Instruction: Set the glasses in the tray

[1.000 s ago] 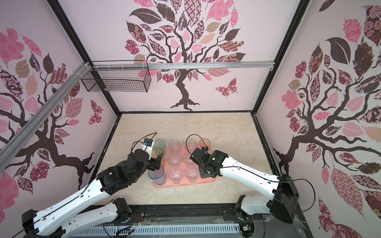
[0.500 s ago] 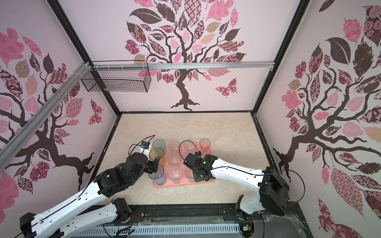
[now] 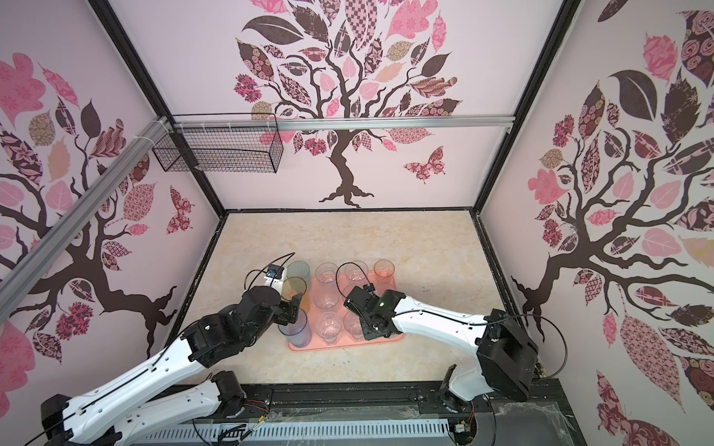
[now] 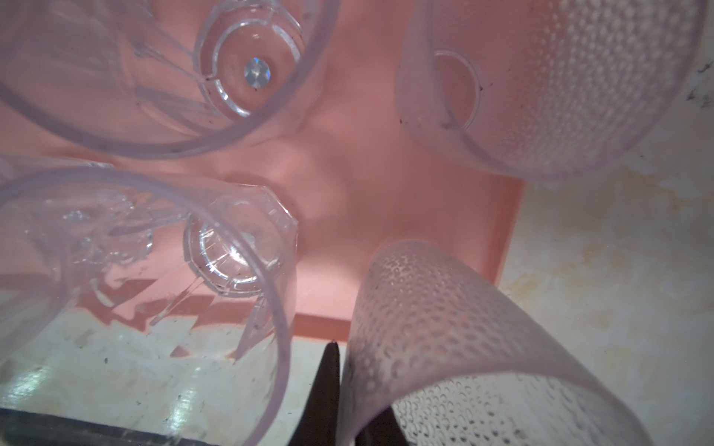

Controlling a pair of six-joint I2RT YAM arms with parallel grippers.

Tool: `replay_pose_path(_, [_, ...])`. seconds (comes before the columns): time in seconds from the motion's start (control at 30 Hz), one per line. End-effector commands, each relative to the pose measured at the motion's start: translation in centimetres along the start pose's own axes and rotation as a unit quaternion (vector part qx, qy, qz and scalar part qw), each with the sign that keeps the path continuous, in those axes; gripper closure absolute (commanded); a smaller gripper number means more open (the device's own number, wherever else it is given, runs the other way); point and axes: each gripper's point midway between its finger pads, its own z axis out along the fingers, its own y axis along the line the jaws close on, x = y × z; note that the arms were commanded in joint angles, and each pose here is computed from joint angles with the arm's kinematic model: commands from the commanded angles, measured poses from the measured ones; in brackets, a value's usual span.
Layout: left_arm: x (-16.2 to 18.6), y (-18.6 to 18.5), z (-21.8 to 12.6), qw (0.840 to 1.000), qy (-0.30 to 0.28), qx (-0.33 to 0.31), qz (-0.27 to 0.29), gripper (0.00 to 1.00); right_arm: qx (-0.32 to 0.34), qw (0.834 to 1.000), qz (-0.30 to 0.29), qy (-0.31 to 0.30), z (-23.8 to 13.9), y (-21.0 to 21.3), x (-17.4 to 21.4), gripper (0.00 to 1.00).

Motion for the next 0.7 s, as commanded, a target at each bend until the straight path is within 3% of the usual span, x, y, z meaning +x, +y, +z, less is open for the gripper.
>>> replay_pose_path(0.0, [0.5, 0.0, 0.5, 1.000, 0.004, -0.002, -0.002, 0.14, 0.011, 1.000, -0.011, 0.009, 0.3, -0.7, 0.4, 1.00])
replay_pose_path(0.23, [0.4, -0.3, 0.7, 1.000, 0.005, -0.001, -0.001, 0.15, -0.012, 1.000, -0.005, 0.020, 0.6, -0.1, 0.8, 1.00])
replay_pose_path(0.4, [0.3, -0.4, 0.8, 1.000, 0.005, 0.000, -0.001, 0.14, -0.017, 1.000, -0.006, 0.017, -0.1, 0.0, 0.5, 0.85])
replay_pose_path(0.67, [-0.3, -0.8, 0.9, 1.000, 0.001, 0.006, -0.009, 0.15, -0.011, 1.000, -0.010, 0.017, -1.0, -0.3, 0.2, 0.73])
